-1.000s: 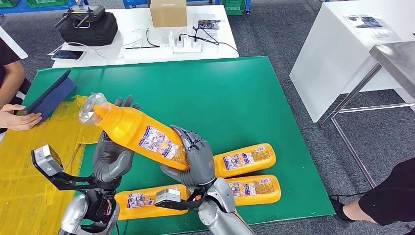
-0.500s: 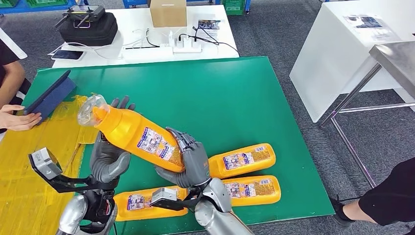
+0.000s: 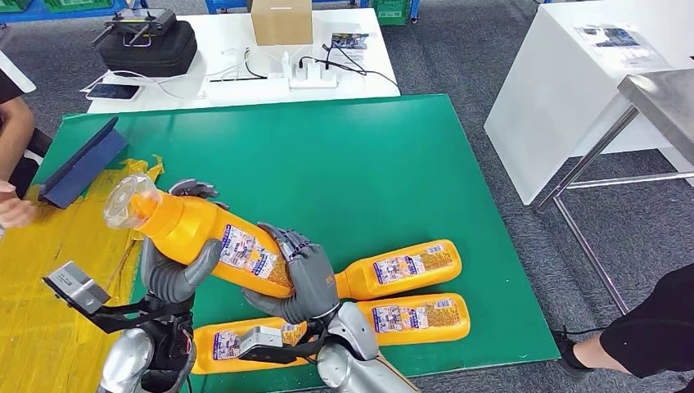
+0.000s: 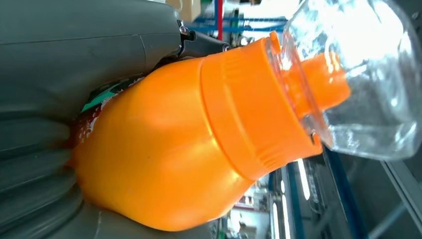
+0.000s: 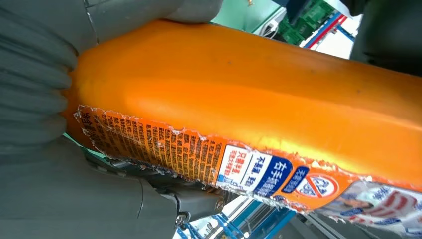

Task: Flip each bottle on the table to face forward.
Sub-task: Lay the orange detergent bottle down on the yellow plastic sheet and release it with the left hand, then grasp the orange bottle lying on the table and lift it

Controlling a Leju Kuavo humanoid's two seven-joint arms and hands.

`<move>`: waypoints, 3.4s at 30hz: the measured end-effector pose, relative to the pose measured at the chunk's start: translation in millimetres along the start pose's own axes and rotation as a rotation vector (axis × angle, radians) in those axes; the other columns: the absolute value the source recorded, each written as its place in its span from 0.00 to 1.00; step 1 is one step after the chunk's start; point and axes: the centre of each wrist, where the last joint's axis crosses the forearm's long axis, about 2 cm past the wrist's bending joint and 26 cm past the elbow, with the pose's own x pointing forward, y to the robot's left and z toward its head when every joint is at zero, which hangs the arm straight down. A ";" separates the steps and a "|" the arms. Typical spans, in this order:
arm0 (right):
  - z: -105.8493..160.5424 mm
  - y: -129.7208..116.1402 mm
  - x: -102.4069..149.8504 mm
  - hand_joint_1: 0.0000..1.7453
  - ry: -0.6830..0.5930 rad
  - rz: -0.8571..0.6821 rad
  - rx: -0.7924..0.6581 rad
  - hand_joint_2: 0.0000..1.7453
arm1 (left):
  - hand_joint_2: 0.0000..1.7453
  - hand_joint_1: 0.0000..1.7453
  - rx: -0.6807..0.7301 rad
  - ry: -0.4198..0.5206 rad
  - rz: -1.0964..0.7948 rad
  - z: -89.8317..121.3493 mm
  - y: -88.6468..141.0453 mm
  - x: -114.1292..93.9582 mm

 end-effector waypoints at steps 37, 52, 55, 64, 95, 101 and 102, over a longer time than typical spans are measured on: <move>42.6 -132.4 4.4 0.00 0.207 -0.101 -0.176 1.00 | 1.00 1.00 0.012 0.086 -1.835 12.6 129.4 46.7; 96.6 -177.4 -66.8 0.00 0.390 0.134 0.221 1.00 | 1.00 1.00 -0.454 0.602 -2.144 87.9 202.3 -18.4; 101.4 -177.8 -82.6 0.00 0.410 0.204 0.304 1.00 | 1.00 0.81 -0.485 0.704 -2.146 89.1 203.4 -38.9; 118.1 -176.4 -105.6 0.00 0.482 0.307 0.435 1.00 | 1.00 0.00 -0.426 0.770 -2.026 66.6 190.6 -67.7; 98.7 -168.7 -155.7 0.00 0.567 0.608 0.682 1.00 | 1.00 0.00 -0.086 0.317 -1.083 11.7 106.5 -43.8; 90.5 -160.8 -162.9 0.85 0.566 0.596 0.719 1.00 | 1.00 0.00 -0.095 0.251 -1.053 4.4 96.0 -38.2; 90.0 -159.7 -163.7 0.89 0.566 0.590 0.721 1.00 | 1.00 0.00 -0.094 0.243 -1.047 4.2 94.9 -37.6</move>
